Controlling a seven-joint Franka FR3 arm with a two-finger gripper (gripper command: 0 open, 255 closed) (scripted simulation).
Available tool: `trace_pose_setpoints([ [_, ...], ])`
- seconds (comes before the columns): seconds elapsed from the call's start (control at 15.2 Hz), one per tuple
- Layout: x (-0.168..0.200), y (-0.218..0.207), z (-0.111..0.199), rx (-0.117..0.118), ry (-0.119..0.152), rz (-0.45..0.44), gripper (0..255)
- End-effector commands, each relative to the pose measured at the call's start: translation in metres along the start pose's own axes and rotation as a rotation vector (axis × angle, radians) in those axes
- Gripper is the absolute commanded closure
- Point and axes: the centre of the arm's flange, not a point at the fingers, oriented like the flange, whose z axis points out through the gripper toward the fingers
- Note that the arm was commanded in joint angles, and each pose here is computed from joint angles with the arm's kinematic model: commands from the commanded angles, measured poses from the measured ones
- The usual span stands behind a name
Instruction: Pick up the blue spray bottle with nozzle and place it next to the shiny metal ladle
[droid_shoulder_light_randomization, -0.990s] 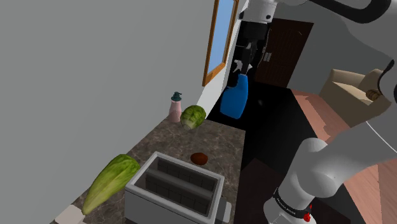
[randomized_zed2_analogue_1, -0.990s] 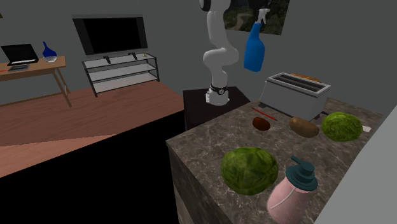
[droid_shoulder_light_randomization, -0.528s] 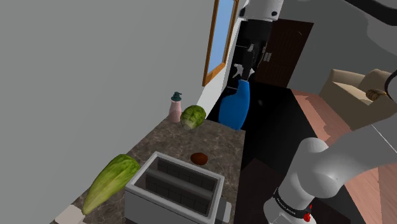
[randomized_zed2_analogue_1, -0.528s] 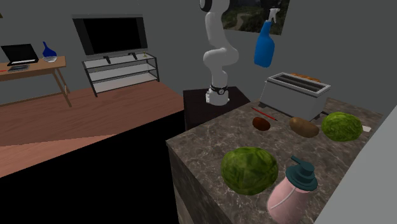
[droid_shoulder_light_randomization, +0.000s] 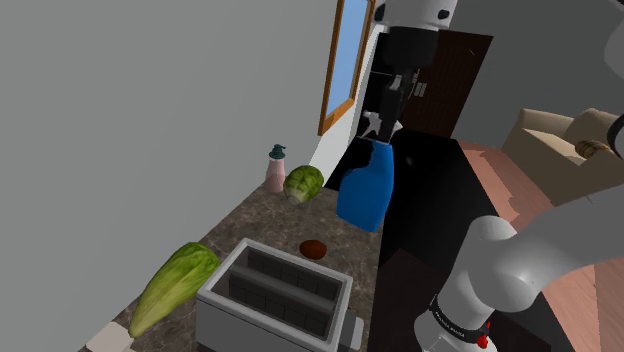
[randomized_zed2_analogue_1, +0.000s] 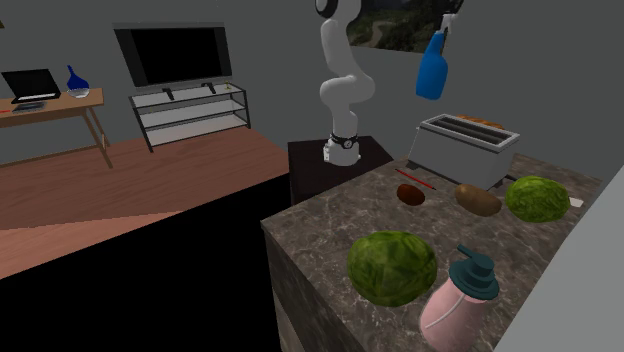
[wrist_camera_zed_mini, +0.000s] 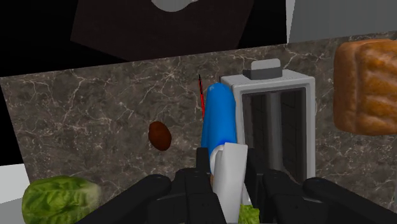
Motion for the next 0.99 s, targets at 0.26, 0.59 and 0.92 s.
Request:
trace_pose_setpoints([
  [0.26,-0.017,-0.08,0.001,0.0,0.0,0.001,255],
  [0.59,-0.03,-0.144,0.001,0.0,0.0,0.001,255],
  [0.92,-0.044,-0.209,0.001,0.0,0.0,0.001,255],
])
